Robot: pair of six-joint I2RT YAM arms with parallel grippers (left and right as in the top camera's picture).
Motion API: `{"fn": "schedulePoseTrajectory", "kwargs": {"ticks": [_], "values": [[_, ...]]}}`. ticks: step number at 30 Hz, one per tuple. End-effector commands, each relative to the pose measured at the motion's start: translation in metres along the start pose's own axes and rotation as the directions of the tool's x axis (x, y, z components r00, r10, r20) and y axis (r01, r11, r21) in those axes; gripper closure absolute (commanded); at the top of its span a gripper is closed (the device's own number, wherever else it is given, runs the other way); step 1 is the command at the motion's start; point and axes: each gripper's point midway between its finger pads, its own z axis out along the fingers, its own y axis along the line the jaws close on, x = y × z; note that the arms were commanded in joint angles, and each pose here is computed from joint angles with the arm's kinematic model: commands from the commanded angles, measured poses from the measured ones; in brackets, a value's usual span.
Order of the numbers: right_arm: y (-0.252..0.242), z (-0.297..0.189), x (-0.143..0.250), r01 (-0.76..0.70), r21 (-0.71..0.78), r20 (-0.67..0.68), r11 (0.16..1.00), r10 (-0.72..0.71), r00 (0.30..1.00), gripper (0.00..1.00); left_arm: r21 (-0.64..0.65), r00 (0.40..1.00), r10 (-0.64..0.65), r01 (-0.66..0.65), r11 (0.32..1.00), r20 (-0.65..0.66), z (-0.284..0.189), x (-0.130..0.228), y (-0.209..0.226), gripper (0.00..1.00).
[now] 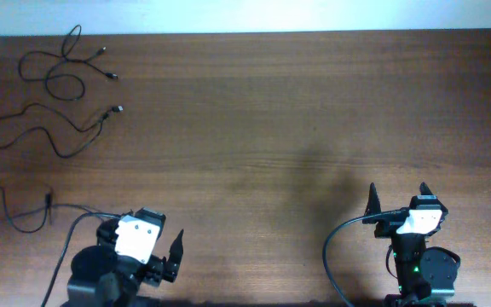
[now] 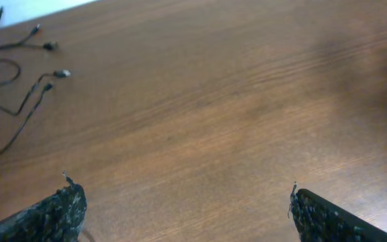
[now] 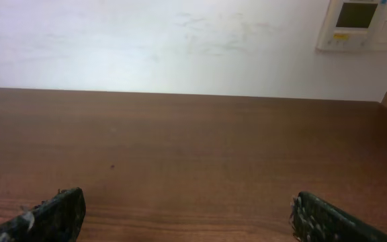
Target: Untangle cables
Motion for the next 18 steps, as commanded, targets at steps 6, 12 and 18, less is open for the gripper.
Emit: {"fn": "schedulePoseTrajectory", "kwargs": {"ticks": [6, 12, 18], "values": [[-0.004, 0.0, 0.002, -0.008, 0.02, -0.001, 1.0, 0.008, 1.0, 0.02, -0.101, 0.992, -0.012, 0.025, 0.995, 0.123, 0.031, -0.005, 0.022, 0.01], [-0.004, 0.0, 0.002, -0.008, 0.02, -0.001, 1.0, 0.008, 1.0, 0.02, -0.087, 0.965, 0.014, 0.009, 0.996, 0.261, 0.043, -0.011, 0.017, 0.01], [-0.004, 0.0, 0.002, -0.008, 0.02, -0.001, 1.0, 0.008, 1.0, 0.02, -0.103, 0.946, 0.028, 0.006, 0.995, 0.322, 0.048, -0.02, 0.02, 0.01]]}}
